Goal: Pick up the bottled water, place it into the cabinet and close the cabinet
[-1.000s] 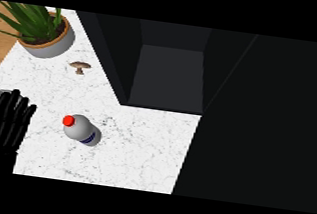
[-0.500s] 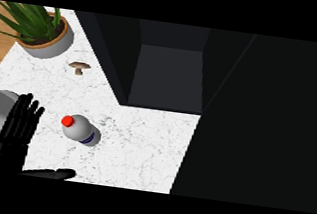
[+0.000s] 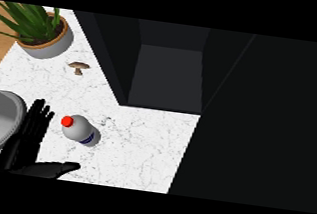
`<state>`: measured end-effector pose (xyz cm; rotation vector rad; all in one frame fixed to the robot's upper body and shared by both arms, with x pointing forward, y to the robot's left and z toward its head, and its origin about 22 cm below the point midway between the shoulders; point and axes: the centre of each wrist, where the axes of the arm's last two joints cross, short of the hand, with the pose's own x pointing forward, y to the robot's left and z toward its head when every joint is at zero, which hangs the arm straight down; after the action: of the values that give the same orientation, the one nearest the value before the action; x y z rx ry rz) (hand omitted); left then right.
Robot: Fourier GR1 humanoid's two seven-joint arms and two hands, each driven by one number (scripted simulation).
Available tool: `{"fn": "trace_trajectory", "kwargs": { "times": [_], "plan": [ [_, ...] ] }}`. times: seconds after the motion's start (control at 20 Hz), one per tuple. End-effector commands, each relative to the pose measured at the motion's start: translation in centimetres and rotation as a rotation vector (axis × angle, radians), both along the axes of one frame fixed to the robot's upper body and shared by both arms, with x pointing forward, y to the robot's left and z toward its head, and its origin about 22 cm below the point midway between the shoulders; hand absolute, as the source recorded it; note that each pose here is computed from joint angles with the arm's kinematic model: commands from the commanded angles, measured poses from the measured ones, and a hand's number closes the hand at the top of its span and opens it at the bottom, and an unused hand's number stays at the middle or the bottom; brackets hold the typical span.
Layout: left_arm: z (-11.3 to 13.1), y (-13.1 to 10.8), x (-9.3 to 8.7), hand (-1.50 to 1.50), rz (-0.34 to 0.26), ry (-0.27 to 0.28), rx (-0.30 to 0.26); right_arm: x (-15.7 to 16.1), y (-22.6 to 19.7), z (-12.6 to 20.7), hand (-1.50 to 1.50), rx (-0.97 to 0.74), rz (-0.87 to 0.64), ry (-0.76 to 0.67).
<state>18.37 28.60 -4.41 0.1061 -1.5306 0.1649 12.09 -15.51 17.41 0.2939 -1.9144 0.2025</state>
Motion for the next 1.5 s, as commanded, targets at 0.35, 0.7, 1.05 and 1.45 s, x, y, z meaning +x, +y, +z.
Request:
{"fn": "trace_trajectory", "kwargs": {
  "times": [0.35, 0.7, 1.05, 1.45],
  "plan": [
    [-6.2, 0.8, 1.4, -1.5, -0.013, -0.021, -0.04, -1.3, -1.4, 0.6, -1.5, -0.063, -0.076, -0.083],
    [-7.5, 0.6, 2.1, -1.5, 0.001, -0.069, -0.035, -0.9, -2.3, 1.8, -1.5, -0.059, -0.078, -0.079],
    [-10.6, 0.0, 4.1, -1.5, 0.062, -0.1, -0.071, -2.2, -1.4, 1.4, -1.5, -0.042, -0.059, -0.07],
    [-10.5, -1.9, 6.2, 1.5, -0.017, -0.155, -0.141, -1.6, -0.2, 0.6, -1.5, -0.046, -0.068, -0.076]
  ]
}}
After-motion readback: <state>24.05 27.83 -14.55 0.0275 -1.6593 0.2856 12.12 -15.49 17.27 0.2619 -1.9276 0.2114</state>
